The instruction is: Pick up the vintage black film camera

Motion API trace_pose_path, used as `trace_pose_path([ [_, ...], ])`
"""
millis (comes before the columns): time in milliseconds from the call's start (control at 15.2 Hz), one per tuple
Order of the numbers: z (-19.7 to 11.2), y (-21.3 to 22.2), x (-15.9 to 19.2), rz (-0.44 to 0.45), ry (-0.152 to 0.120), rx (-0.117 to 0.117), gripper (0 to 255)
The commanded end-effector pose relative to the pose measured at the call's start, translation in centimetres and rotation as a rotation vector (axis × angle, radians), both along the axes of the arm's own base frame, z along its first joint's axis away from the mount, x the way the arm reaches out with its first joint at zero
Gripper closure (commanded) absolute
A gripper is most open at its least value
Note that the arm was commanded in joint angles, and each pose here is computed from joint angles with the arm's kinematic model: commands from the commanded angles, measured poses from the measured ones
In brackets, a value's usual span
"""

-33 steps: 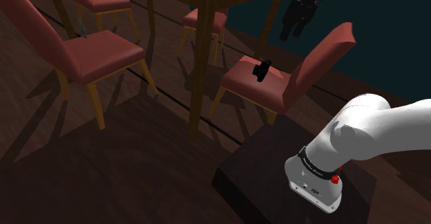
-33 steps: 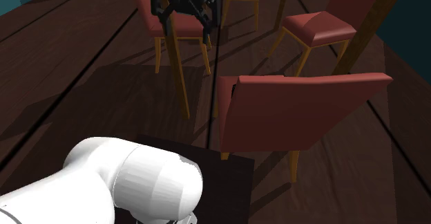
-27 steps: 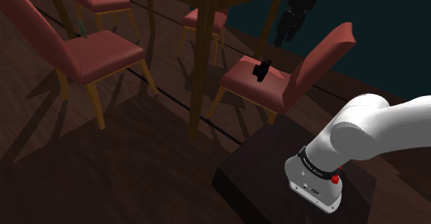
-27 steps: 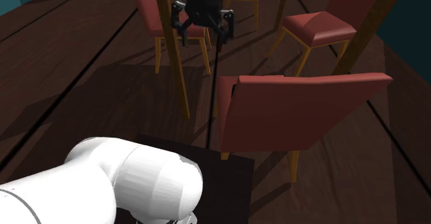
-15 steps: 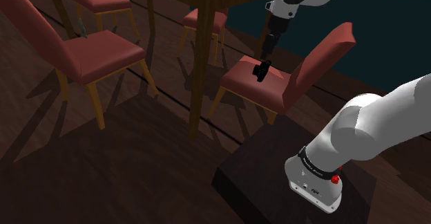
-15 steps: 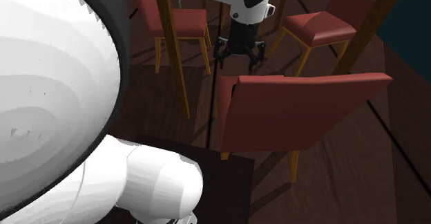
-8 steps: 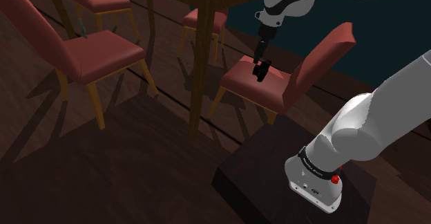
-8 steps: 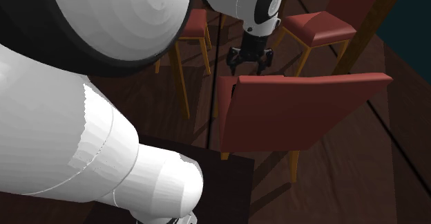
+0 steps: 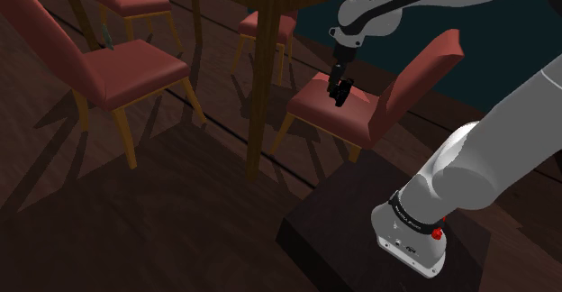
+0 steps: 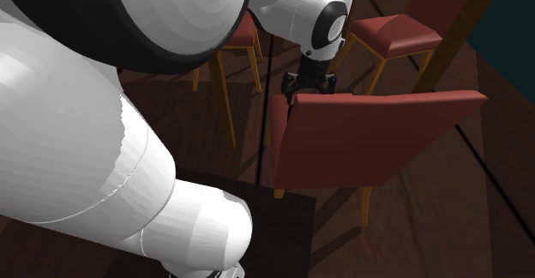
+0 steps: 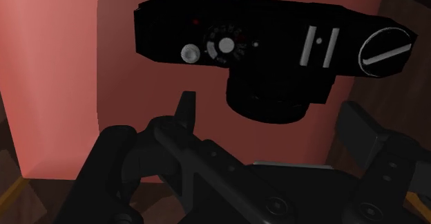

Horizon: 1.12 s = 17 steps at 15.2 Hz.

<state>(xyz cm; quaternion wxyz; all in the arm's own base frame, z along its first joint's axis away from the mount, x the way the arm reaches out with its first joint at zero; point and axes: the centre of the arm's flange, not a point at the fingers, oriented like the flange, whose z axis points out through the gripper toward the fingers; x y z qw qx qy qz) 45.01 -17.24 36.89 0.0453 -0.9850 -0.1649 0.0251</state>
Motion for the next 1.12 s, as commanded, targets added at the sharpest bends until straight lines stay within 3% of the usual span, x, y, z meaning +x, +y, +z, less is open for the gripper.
trace_pose_path([
  [0,-0.2,0.0,0.0,0.0,-0.001,0.0,255],
  [594,-0.2,0.0,0.1,0.0,-0.001,0.0,255],
  [1056,3.5,0.0,0.1,0.0,-0.001,0.0,255],
])
